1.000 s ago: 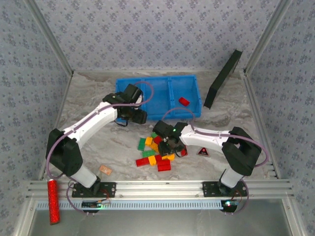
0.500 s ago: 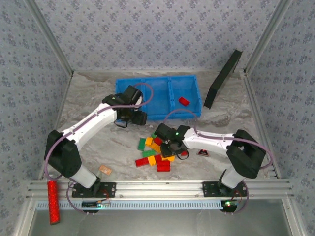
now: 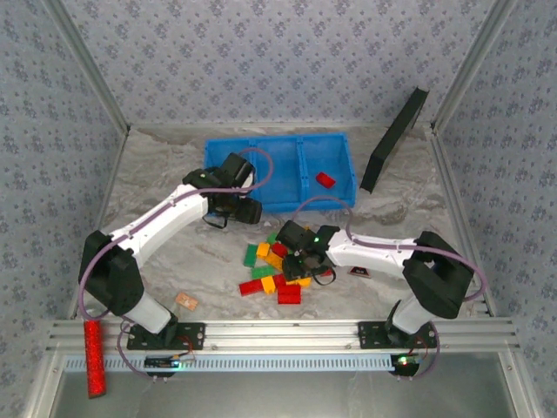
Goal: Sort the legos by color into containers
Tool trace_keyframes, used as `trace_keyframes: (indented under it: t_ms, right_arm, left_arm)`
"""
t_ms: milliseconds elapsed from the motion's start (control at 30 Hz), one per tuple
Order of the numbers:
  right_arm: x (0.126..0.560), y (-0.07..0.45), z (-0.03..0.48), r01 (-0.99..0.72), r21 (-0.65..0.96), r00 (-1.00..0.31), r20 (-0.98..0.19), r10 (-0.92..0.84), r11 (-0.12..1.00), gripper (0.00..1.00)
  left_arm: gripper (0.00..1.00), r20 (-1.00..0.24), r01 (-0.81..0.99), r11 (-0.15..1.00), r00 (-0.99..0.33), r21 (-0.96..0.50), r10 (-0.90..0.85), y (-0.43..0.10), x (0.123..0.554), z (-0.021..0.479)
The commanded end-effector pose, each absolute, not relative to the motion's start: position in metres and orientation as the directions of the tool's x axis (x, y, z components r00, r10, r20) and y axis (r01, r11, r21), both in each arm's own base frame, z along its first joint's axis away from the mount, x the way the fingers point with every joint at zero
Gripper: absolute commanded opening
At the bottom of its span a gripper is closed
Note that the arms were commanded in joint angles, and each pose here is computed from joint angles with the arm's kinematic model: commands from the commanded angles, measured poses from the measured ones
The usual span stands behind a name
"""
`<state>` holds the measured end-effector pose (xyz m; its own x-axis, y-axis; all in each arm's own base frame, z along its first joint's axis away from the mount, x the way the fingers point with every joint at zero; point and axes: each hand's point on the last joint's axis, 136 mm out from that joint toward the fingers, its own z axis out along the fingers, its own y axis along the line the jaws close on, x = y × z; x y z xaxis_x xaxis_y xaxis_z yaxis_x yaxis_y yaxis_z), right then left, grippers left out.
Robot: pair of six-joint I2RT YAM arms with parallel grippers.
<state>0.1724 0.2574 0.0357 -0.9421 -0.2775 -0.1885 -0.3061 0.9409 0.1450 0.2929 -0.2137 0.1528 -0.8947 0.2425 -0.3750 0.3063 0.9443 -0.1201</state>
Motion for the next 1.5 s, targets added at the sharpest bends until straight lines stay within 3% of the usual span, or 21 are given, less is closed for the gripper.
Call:
trace_keyframes:
  t_ms: [0, 233, 467, 567, 800, 933, 1200, 1300, 1467]
  right_arm:
    - [0.14, 0.21, -0.01, -0.297, -0.019, -0.955, -0.013, -0.297, 0.955, 0.57]
    - [0.134, 0.198, -0.007, -0.28, -0.023, -0.96, -0.012, -0.281, 0.96, 0.51]
    - [0.131, 0.193, 0.002, -0.246, 0.032, -0.969, -0.034, -0.245, 0.969, 0.64]
    - [0.13, 0.19, 0.002, -0.243, 0.028, -0.97, -0.032, -0.242, 0.97, 0.65]
    - [0.131, 0.193, 0.006, -0.251, 0.051, -0.967, -0.058, -0.248, 0.967, 0.47]
    - [0.129, 0.192, 0.009, -0.248, 0.068, -0.968, -0.069, -0.243, 0.967, 0.45]
    - [0.125, 0.187, 0.003, -0.249, 0.05, -0.968, -0.052, -0.247, 0.967, 0.6]
    - [0.124, 0.188, -0.001, -0.254, 0.042, -0.967, -0.045, -0.252, 0.966, 0.61]
    - [0.123, 0.187, -0.006, -0.255, 0.027, -0.967, -0.033, -0.254, 0.967, 0.49]
  left_arm:
    - [0.66, -0.38, 0.296, 0.947, -0.896, -0.127, 0.229, -0.21, 0.285, 0.163]
    - [0.66, -0.379, 0.298, 0.946, -0.896, -0.129, 0.231, -0.212, 0.285, 0.162]
    - [0.67, -0.377, 0.308, 0.942, -0.895, -0.131, 0.24, -0.217, 0.285, 0.161]
    - [0.67, -0.38, 0.312, 0.941, -0.893, -0.132, 0.243, -0.219, 0.285, 0.162]
    - [0.68, -0.387, 0.311, 0.942, -0.89, -0.127, 0.242, -0.216, 0.282, 0.167]
    - [0.68, -0.385, 0.308, 0.943, -0.892, -0.129, 0.238, -0.217, 0.282, 0.165]
    - [0.68, -0.387, 0.315, 0.94, -0.89, -0.132, 0.243, -0.22, 0.281, 0.167]
    - [0.68, -0.386, 0.316, 0.939, -0.889, -0.132, 0.245, -0.22, 0.279, 0.168]
    - [0.69, -0.388, 0.315, 0.939, -0.889, -0.136, 0.242, -0.22, 0.277, 0.171]
